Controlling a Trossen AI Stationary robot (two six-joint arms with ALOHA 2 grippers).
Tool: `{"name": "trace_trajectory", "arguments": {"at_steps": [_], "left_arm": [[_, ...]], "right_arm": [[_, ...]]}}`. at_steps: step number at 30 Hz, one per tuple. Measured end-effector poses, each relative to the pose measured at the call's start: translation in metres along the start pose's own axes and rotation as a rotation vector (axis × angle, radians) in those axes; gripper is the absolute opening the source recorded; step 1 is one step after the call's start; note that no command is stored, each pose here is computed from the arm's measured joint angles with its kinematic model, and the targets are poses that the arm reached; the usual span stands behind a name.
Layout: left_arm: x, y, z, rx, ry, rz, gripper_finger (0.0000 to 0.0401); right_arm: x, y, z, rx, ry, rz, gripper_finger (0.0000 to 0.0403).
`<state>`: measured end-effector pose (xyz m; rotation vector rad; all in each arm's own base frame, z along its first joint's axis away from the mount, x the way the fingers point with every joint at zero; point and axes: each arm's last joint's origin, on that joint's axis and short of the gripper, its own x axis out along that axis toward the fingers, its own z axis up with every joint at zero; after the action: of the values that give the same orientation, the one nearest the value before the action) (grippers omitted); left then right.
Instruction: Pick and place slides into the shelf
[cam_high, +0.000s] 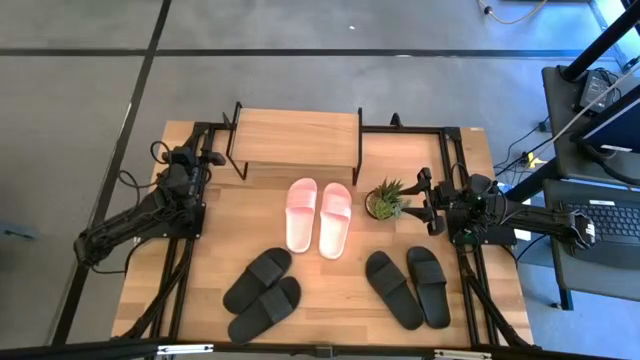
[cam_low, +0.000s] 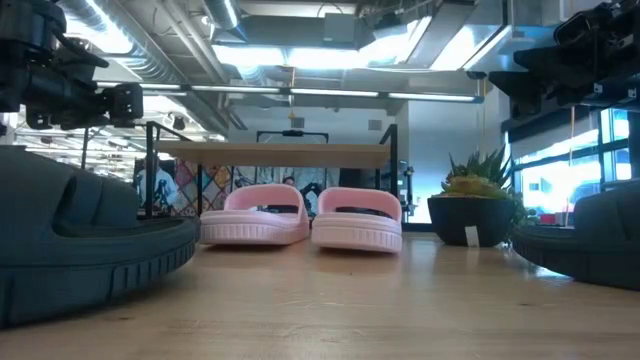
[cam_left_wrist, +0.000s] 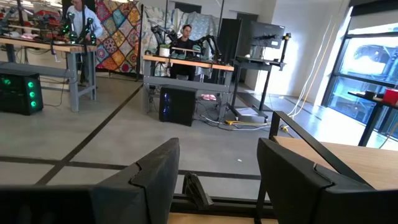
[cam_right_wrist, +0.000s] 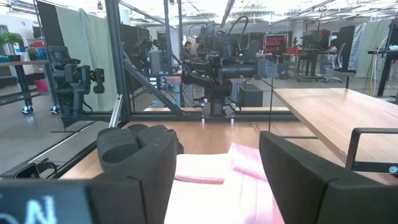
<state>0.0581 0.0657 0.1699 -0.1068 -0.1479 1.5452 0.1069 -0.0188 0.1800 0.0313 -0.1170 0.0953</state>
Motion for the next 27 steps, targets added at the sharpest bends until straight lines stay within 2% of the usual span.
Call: {"name": "trace_trajectory", "arguments": {"at_steps": [13, 16, 18, 21, 25, 27], "left_arm": [[0.0000, 0.0000, 0.0001, 0.000, 0.000, 0.000, 0.0208], [0.0000, 0.0000, 0.0001, 0.000, 0.000, 0.000, 0.0208], [0.0000, 0.0000, 0.0000, 0.000, 0.000, 0.000, 0.0208], [0.0000, 0.0000, 0.0000, 0.000, 0.000, 0.000, 0.0208], [0.0000, 0.0000, 0.0001, 0.000, 0.000, 0.000, 0.0208], [0.0000, 0.0000, 0.0000, 0.000, 0.000, 0.000, 0.0208]], "right_arm": [[0.0000, 0.0000, -0.0001, 0.001, 0.001, 0.000, 0.0227], [0.0000, 0.0000, -0.0002, 0.033, 0.001, 0.000, 0.0227], [0.0000, 0.0000, 0.0000, 0.118, 0.000, 0.000, 0.0227], [0.0000, 0.0000, -0.0001, 0.311, 0.000, 0.000, 0.0227], [0.0000, 0.0001, 0.0012, 0.469, -0.012, 0.004, 0.0227], [0.0000, 0.0002, 0.0020, 0.589, -0.019, 0.008, 0.0227]]}}
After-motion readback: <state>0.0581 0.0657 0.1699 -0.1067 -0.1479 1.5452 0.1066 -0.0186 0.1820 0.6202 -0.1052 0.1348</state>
